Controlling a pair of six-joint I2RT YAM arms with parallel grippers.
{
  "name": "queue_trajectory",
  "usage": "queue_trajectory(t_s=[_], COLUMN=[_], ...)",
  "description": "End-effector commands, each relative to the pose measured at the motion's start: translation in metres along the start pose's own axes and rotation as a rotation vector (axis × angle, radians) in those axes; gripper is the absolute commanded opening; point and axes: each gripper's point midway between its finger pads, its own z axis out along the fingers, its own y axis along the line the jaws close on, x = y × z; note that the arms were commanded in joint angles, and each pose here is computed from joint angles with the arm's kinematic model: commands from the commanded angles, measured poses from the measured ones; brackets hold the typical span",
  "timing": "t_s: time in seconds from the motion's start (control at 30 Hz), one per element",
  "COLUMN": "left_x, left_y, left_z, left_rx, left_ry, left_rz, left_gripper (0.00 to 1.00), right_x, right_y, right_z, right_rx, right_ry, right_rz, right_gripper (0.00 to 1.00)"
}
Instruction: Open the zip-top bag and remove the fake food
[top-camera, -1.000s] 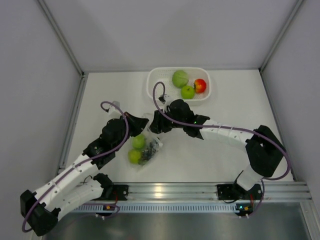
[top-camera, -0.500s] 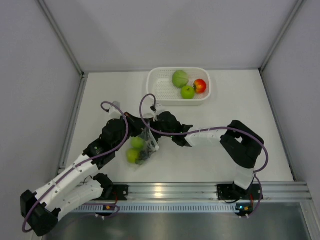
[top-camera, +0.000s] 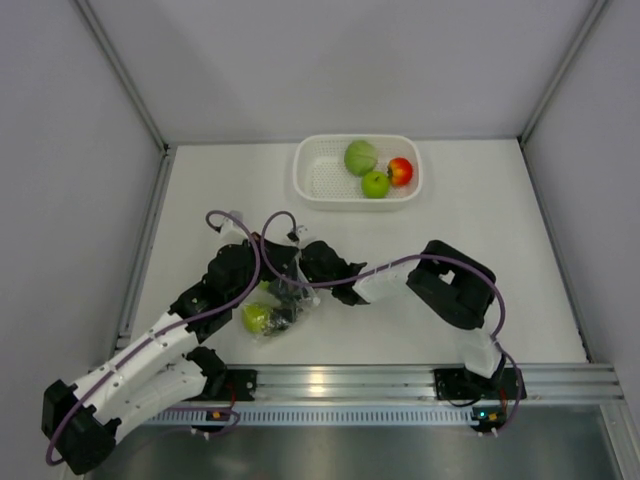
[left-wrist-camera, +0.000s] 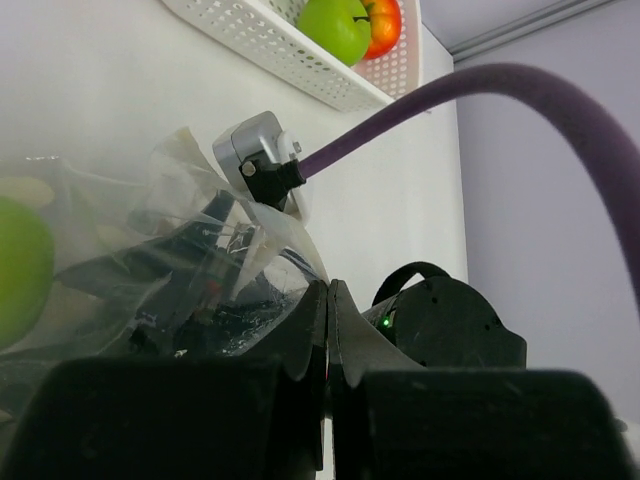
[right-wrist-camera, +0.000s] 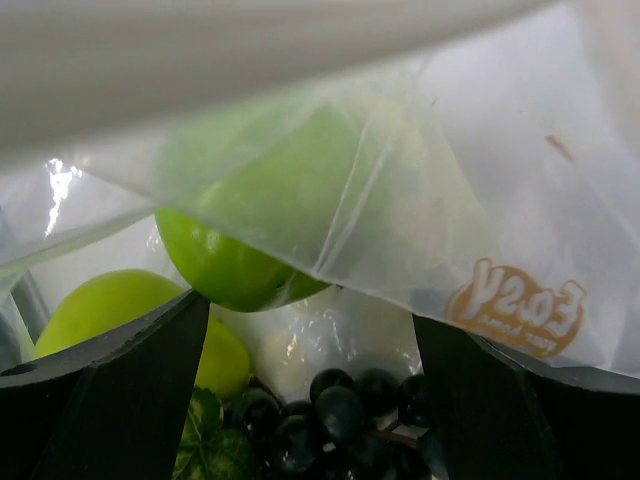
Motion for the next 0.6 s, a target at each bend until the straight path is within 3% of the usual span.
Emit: queue_trajectory(t_s=[0.0,0.2,0.4,0.57], left_x=[-0.008,-0.007,-0.007,-0.008], left_y=[-0.014,-0.010,-0.008,-0.014], left_z=[-0.003,-0.004,-0.004,-0.006], left_rx=[0.072,0.064,0.057,0.074], left_ry=[-0.034,-0.037,-0.036,-0.031], left_rz=[-0.009,-0.001,0.007,0.011], left_gripper=[0.00,0.00,0.00,0.00], right_x=[-0.018,-0.027,-0.037,-0.043], right_y=[0.015,0.021,0.033,0.030], right_z=[0.012,0.018,0.018,0.013], right_rx=[-0.018,-0.057,-0.125,-0.089], right_ry=[-0.079,-0.137,-0.198,-0.207], right_rz=[-0.037,-0.039,-0.023,-0.008], right_gripper=[0.84,0.73,0.77,0.73])
